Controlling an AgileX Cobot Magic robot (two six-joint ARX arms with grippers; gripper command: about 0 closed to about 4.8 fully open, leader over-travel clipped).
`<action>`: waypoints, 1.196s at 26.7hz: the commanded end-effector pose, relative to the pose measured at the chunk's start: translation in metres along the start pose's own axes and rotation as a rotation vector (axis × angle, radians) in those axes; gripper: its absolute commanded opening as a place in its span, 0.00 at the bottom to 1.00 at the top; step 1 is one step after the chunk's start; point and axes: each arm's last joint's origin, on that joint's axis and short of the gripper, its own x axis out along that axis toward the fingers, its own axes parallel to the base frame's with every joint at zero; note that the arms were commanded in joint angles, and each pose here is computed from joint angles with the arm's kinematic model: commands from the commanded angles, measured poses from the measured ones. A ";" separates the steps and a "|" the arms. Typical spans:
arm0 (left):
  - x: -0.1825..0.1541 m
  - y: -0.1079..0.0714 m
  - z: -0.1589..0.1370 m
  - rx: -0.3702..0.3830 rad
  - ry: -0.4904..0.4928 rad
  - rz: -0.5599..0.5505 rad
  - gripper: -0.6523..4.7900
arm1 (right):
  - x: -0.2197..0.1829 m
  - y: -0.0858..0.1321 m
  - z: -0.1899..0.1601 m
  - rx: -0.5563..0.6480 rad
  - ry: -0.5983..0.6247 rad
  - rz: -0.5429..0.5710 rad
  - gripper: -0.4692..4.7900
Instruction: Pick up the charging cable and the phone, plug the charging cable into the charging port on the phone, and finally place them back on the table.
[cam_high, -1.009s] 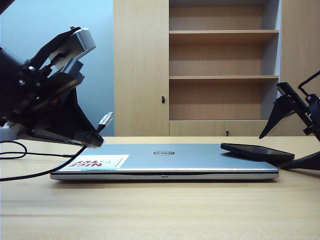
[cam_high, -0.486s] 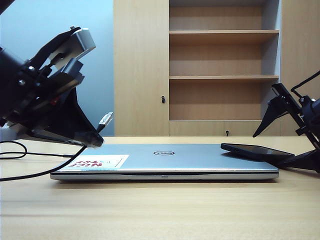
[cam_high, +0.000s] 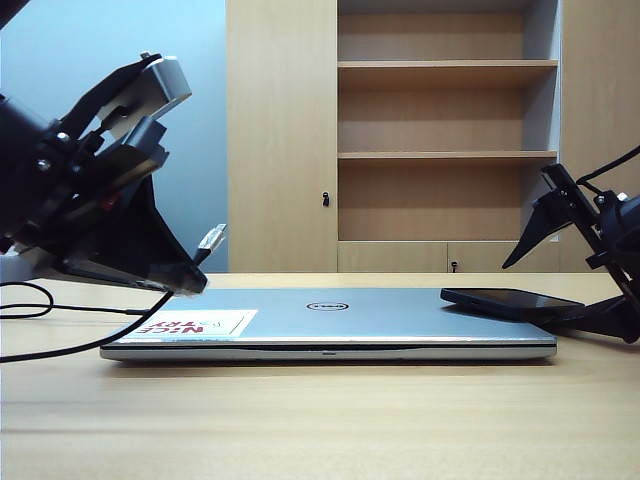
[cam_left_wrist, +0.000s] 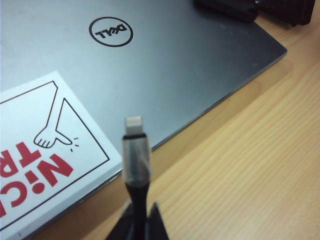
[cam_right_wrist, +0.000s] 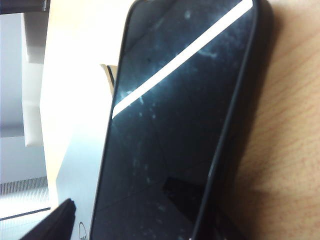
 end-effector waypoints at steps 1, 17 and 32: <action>0.000 -0.001 0.002 0.001 -0.014 -0.006 0.11 | 0.002 -0.009 -0.005 0.020 0.025 -0.053 0.77; 0.000 -0.001 0.002 0.001 -0.014 -0.006 0.11 | 0.002 -0.009 -0.004 0.019 0.022 -0.055 0.53; 0.000 -0.001 0.002 0.001 -0.012 -0.005 0.11 | 0.002 -0.009 -0.005 -0.036 0.024 -0.055 0.09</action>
